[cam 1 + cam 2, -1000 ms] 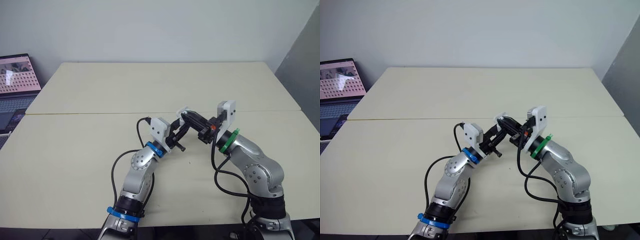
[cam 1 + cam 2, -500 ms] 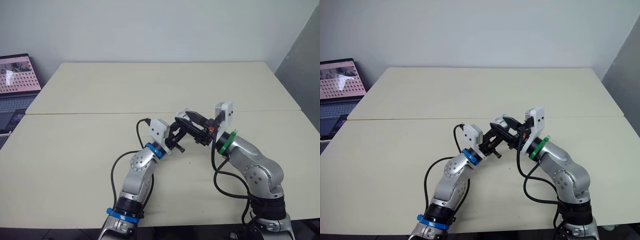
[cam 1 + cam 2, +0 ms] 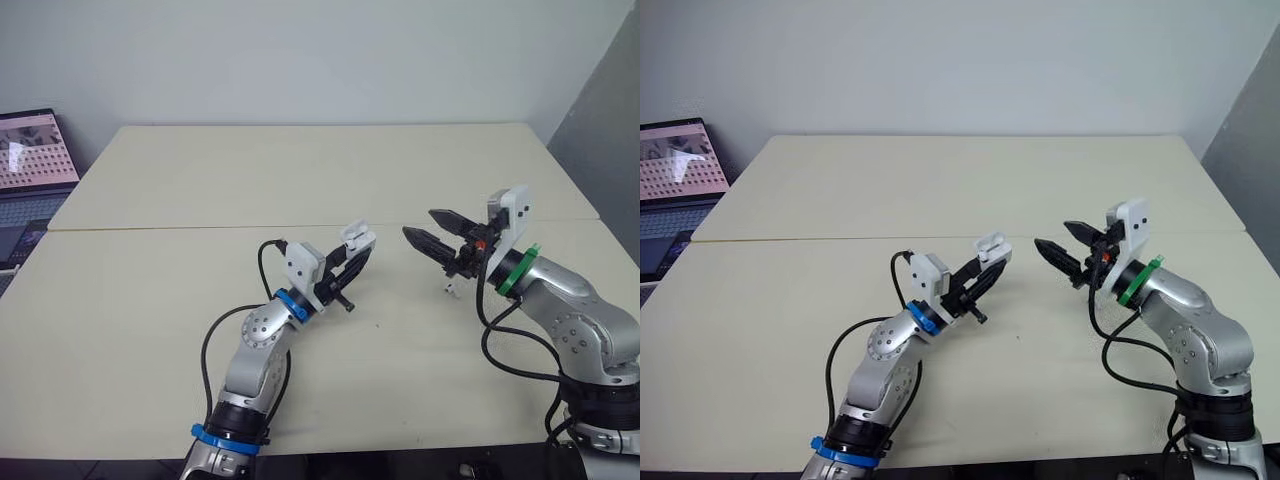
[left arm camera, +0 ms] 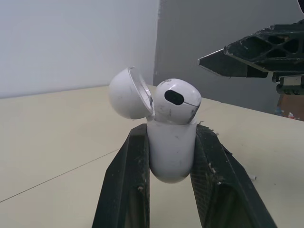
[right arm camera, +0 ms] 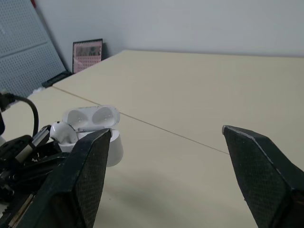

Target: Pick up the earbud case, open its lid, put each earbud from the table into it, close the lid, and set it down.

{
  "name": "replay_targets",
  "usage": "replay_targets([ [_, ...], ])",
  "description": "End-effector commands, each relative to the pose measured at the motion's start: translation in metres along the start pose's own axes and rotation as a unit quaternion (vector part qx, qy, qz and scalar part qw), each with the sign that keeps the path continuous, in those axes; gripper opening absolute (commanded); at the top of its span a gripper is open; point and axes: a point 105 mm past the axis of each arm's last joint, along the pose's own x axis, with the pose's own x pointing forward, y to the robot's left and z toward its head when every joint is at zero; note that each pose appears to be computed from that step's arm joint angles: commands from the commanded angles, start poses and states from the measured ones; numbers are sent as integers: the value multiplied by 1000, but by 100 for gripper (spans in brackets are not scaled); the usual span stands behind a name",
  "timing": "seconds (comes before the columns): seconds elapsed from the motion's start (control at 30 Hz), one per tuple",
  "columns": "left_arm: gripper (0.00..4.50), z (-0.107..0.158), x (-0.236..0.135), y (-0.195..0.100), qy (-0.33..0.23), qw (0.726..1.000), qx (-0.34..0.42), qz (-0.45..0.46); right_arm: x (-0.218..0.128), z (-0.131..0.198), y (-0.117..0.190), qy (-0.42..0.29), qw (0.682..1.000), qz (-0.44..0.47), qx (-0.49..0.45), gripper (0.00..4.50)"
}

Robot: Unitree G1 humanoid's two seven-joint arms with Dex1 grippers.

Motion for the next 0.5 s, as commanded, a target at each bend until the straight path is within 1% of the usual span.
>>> replay_targets([
  [0.03,75,12,5,-1,-18,1000,10,-1,11,22,29,-30,998,35,-39,389],
  [0.2,75,11,6,-4,-18,1000,7,1,22,14,48,-12,995,48,-87,389],
  [0.3,75,10,7,-5,-17,1000,6,2,23,12,56,-14,994,58,-90,389],
  [0.4,75,10,7,-5,-18,1000,5,3,23,9,66,-15,993,82,-85,332],
  [0.43,75,10,7,-5,-18,1000,5,3,23,8,68,-12,992,86,-86,305],
  [0.5,75,10,8,-6,-18,1000,4,3,24,4,74,-6,992,97,-81,229],
])
